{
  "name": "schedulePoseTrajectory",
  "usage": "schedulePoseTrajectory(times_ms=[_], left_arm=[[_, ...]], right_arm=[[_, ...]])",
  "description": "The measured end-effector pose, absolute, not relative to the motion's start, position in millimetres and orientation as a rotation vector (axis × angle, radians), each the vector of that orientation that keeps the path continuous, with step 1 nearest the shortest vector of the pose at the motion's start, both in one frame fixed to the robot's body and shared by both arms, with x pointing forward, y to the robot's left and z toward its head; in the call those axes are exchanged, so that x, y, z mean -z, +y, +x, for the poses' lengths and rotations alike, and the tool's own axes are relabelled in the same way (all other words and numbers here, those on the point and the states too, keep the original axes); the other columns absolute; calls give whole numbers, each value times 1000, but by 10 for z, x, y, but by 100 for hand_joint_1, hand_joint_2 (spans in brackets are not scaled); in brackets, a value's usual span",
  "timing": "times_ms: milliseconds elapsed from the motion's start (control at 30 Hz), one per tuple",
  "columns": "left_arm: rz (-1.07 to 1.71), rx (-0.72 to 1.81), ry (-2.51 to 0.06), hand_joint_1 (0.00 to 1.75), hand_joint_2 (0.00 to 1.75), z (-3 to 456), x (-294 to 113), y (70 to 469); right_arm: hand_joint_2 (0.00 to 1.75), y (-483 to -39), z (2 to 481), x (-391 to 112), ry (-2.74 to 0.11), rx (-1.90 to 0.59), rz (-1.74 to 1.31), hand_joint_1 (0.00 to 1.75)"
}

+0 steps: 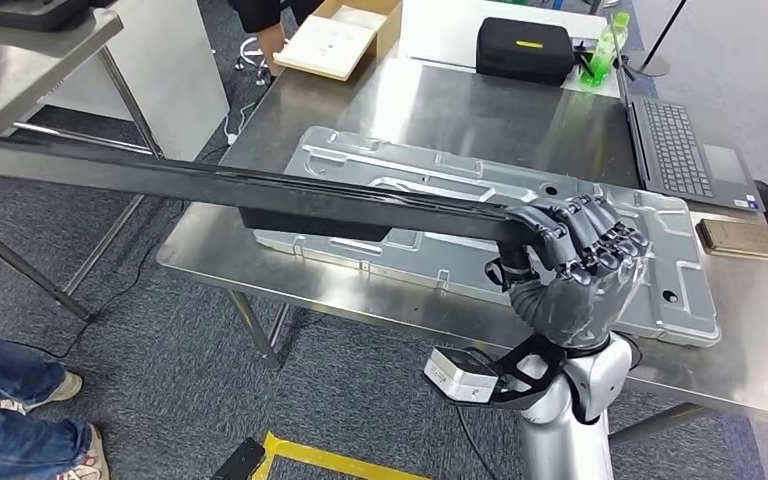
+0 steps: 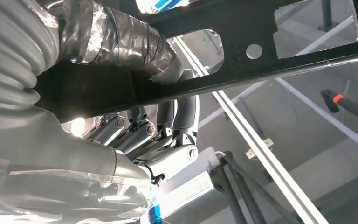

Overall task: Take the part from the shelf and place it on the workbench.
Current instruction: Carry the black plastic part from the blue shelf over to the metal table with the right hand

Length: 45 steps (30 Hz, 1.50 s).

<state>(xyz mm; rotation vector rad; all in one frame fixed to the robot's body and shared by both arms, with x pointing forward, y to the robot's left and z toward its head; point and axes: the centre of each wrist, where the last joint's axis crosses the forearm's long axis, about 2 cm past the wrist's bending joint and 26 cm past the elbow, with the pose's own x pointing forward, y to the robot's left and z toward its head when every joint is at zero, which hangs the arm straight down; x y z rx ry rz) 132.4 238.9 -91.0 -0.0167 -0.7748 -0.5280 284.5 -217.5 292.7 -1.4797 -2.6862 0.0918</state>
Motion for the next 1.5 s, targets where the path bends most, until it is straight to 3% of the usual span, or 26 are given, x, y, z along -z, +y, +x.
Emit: schedulePoseTrajectory(times_ms=[1500], left_arm=[[-30, 525, -792, 0, 175, 1312, 912, 2374]], right_arm=[[175, -2444, 2936, -2853, -2504, -106, -1618, 175]])
